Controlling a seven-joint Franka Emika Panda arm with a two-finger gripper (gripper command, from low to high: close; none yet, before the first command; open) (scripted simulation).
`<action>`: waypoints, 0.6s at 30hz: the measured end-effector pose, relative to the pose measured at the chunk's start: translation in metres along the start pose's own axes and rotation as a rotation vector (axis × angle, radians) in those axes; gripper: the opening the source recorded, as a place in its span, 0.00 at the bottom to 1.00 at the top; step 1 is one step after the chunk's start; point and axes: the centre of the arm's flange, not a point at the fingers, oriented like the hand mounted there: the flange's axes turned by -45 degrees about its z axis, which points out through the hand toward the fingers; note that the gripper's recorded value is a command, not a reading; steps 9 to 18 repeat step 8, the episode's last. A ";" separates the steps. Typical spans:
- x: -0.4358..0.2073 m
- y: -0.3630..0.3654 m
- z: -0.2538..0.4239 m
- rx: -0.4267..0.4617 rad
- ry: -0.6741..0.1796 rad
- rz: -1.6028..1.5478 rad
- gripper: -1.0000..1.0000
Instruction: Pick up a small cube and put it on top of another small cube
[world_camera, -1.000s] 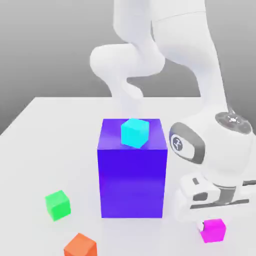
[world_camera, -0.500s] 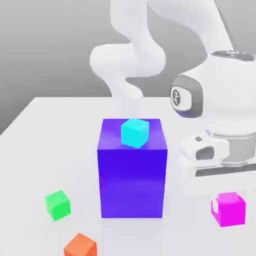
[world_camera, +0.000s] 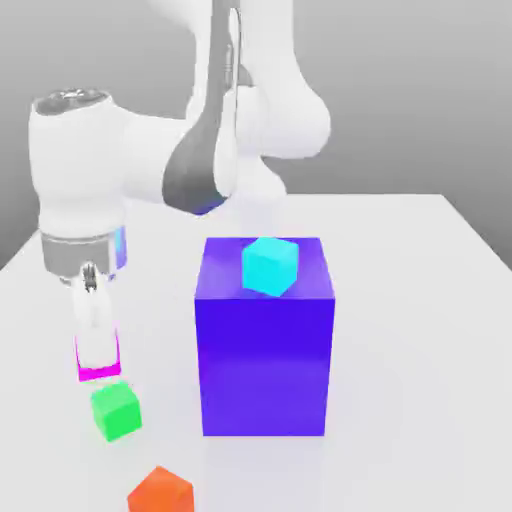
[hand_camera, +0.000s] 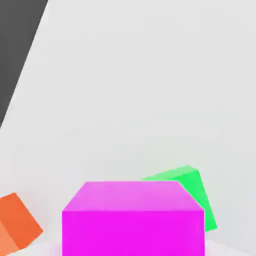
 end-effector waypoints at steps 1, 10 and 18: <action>-0.001 0.001 0.010 -0.004 -0.004 0.007 0.00; -0.003 0.004 0.058 -0.007 -0.009 0.012 1.00; -0.003 0.004 0.058 -0.007 -0.009 0.012 1.00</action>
